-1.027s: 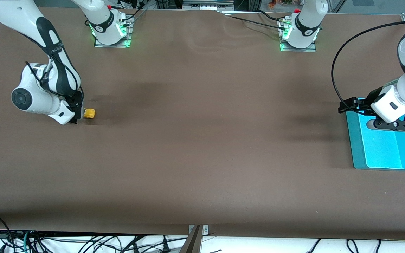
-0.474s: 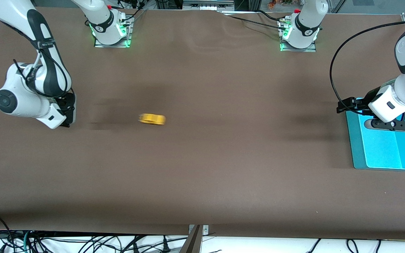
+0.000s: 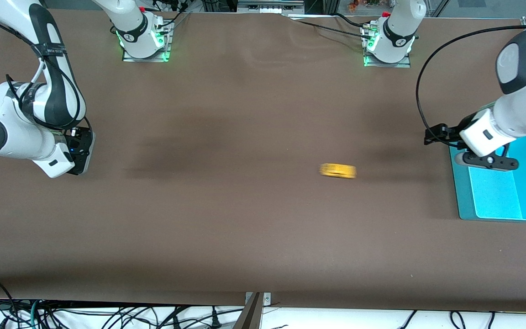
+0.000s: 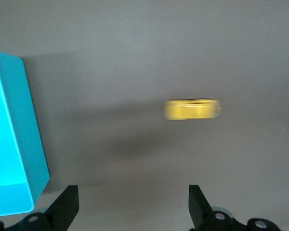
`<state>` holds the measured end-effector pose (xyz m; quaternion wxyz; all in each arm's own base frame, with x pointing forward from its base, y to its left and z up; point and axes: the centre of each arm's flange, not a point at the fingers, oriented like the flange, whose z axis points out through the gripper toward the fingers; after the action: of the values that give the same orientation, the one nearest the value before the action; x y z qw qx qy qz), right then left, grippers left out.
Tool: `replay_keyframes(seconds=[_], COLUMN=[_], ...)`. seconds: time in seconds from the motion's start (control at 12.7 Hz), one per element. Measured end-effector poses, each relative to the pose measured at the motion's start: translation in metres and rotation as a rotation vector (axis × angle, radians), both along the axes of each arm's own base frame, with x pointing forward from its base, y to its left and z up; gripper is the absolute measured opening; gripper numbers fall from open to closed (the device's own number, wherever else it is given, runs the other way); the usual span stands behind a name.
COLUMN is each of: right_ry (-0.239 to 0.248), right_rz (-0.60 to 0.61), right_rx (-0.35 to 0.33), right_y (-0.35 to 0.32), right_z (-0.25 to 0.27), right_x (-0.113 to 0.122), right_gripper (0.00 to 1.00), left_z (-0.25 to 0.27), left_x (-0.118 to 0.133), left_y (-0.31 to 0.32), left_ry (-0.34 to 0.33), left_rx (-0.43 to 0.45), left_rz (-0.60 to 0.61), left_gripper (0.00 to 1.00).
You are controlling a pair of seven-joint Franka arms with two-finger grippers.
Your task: Wind and store yellow beetle car
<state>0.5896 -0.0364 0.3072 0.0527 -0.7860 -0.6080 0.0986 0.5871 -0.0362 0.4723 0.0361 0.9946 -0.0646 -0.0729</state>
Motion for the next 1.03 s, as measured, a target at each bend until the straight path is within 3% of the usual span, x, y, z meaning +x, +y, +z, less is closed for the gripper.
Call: replay_keyframes(seconds=[0.08,0.55,0.87,1.03], right_ry=[-0.011,-0.125,-0.214,-0.178], right_rz=[-0.030,-0.175,-0.328,-0.417], right_rx=[-0.007,-0.037,-0.053,-0.070], right_y=[0.000,0.001,0.001,-0.002], right_z=[0.004,0.051,0.094,0.113], right_x=[0.003,0.033,0.053,0.053], right_gripper=[1.00,1.00,1.00,1.00], left_z=[0.000,-0.005,-0.039,-0.064], left_x=[-0.001,-0.003,-0.004,-0.006], left_y=[-0.009,-0.022,-0.009,0.000], left_ry=[-0.003,-0.018,-0.012,-0.028], left_rx=[-0.007,-0.061,-0.109,-0.132], left_rz=[-0.049,-0.647,-0.987,-1.151], left_gripper=[1.00,1.00,1.00,1.00])
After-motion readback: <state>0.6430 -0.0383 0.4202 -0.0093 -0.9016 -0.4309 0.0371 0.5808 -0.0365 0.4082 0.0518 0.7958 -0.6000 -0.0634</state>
